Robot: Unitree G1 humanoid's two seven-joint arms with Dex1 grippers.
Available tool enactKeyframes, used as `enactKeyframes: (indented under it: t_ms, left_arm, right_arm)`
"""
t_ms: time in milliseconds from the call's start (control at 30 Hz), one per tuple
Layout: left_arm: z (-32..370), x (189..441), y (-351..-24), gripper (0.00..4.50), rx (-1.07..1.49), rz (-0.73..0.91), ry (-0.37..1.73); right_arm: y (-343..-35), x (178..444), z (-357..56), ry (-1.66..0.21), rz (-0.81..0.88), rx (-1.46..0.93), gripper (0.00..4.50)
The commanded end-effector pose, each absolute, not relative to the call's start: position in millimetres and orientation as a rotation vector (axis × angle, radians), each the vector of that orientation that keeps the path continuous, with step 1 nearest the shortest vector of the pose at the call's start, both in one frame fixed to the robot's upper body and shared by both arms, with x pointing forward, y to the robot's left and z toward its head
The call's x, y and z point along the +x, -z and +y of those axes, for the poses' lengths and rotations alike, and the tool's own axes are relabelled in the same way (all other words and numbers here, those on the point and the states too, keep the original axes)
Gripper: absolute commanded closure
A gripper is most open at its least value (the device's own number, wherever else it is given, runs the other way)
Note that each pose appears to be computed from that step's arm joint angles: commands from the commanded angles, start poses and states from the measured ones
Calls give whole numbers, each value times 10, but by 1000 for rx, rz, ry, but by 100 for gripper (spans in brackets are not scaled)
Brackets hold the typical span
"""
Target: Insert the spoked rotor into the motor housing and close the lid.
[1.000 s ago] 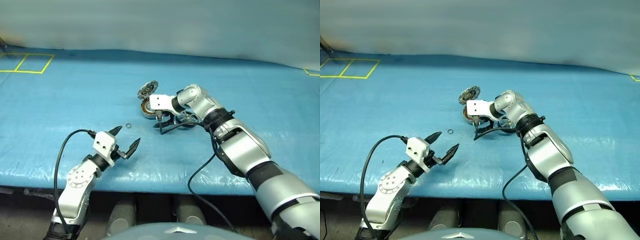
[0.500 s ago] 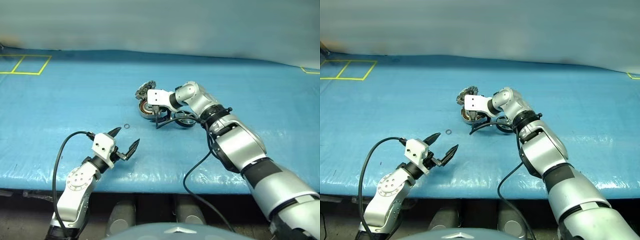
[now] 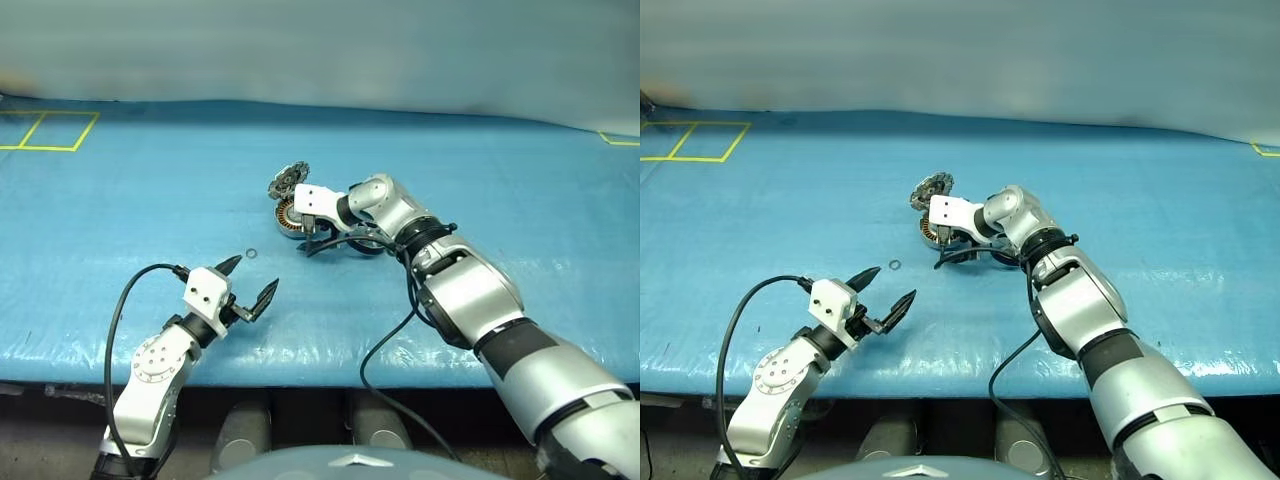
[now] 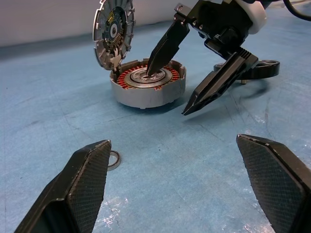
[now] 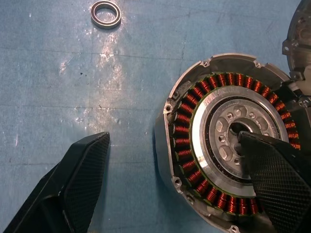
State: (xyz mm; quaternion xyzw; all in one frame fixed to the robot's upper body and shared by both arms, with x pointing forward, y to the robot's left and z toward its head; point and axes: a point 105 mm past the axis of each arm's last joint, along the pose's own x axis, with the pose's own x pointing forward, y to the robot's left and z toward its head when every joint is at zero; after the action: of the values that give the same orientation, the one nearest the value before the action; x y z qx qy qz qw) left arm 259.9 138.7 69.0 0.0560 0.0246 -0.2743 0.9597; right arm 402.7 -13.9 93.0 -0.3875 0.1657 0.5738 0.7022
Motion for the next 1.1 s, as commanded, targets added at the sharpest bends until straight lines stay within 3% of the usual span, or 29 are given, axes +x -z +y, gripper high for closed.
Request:
enactKeyframes:
  t_ms: [33,133,267,333,467,767,1100]
  left_arm:
    - [1385,2595,-857,0,133,-19,550]
    - [1395,2590,-854,0,134,-18,545]
    - [1407,2592,-862,0,131,-20,539]
    - [1415,2593,-872,0,134,-23,538]
    - [1428,2598,-892,0,145,-28,535]
    - [1414,2592,-886,0,143,-26,539]
    - [1330,2678,-902,0,146,-34,587]
  right_arm:
    - [-866,4002,-148,-1283,403,-849,1]
    - [-787,3987,-169,-1274,432,-844,39]
    - [-703,3966,-212,-1273,460,-858,152]
    - [-686,3963,-219,-1268,464,-847,152]
    - [-675,3978,-230,-1244,450,-816,242]
    - [-672,3846,-128,-1236,338,-580,249]
    - [-754,3237,-244,-1270,304,-481,249]
